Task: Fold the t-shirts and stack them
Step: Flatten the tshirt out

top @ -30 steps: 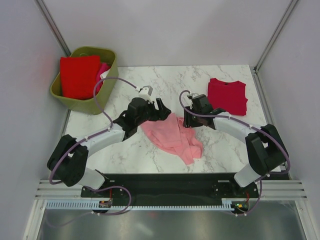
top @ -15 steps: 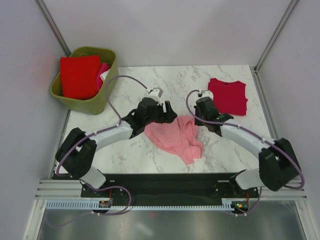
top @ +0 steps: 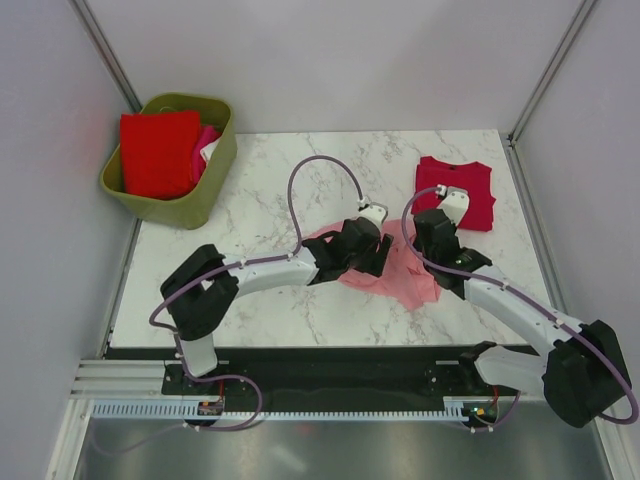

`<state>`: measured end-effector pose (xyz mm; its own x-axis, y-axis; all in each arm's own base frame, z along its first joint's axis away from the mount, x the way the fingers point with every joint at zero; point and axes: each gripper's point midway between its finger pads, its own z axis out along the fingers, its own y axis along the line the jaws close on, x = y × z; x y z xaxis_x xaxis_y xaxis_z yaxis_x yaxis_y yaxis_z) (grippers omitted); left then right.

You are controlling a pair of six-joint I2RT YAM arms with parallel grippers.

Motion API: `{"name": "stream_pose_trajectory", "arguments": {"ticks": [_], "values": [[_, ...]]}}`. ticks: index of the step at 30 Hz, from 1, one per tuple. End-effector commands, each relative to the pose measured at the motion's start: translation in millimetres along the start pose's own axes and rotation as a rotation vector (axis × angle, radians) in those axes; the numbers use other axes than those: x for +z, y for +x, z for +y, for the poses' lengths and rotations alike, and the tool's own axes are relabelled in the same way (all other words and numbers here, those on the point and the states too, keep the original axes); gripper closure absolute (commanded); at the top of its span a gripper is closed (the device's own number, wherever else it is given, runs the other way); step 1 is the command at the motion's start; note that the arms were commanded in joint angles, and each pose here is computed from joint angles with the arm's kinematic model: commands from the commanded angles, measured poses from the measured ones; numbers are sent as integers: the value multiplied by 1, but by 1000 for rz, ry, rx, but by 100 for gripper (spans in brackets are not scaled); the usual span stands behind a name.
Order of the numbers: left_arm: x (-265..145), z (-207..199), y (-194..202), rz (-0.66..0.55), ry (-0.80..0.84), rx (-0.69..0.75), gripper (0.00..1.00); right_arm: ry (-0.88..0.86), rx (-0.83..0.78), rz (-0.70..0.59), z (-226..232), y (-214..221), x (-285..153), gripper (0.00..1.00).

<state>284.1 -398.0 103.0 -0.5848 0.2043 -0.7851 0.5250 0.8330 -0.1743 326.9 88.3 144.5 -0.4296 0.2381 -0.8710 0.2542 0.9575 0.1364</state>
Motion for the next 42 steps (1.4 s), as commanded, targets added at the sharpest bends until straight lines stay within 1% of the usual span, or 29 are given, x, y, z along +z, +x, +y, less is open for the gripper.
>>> {"name": "stream_pose_trajectory", "arguments": {"ticks": [1, 7, 11, 13, 19, 23, 26, 27, 29, 30, 31, 32, 33, 35, 36, 37, 38, 39, 40, 41, 42], "values": [[4, 15, 2, 23, -73, 14, 21, 41, 103, -91, -7, -17, 0, 100], [18, 15, 8, 73, -104, 22, 20, -40, 171, -143, -3, -23, -9, 100], [23, 5, 13, 103, -56, 26, 20, -72, 192, -179, -3, -28, -13, 100], [21, -3, 12, 101, -10, 52, 19, -67, 198, -183, -5, -26, -11, 100], [25, -13, 18, 113, 27, 89, 14, -46, 256, -187, -12, -25, -10, 100], [32, -14, 22, 139, 19, 98, 14, -46, 293, -194, -17, -25, -12, 100], [40, -6, 28, 176, -41, 92, 21, -55, 319, -211, -18, -28, -15, 100], [42, -5, 31, 196, -53, 92, 26, -53, 320, -213, -20, -27, -15, 100], [45, 0, 34, 211, -89, 88, 29, -53, 330, -223, -21, -29, -17, 100], [46, 0, 31, 215, -96, 88, 34, -49, 331, -222, -23, -28, -17, 100], [48, 2, 37, 233, -103, 91, 38, -46, 340, -233, -24, -31, -19, 100], [49, 3, 37, 238, -107, 87, 45, -43, 343, -233, -26, -29, -19, 100], [50, 3, 35, 238, -112, 84, 59, -41, 348, -237, -27, -30, -19, 100], [47, 7, 30, 225, -132, 67, 77, -35, 355, -247, -30, -31, -20, 100], [45, 13, 28, 218, -149, 59, 97, -33, 355, -248, -31, -32, -21, 100], [38, 13, 17, 189, -150, 41, 98, -29, 359, -251, -32, -32, -21, 100], [34, 15, 11, 172, -151, 17, 98, -24, 361, -252, -33, -32, -21, 100], [31, 24, 14, 181, -144, -9, 98, -21, 362, -252, -34, -32, -20, 100], [27, 25, 4, 155, -119, -39, 98, -19, 362, -251, -34, -32, -20, 100], [13, 30, -2, 138, -95, -74, 98, -18, 361, -247, -34, -31, -19, 100], [5, 44, -13, 116, -85, -116, 98, -17, 362, -248, -35, -31, -19, 100]]}}
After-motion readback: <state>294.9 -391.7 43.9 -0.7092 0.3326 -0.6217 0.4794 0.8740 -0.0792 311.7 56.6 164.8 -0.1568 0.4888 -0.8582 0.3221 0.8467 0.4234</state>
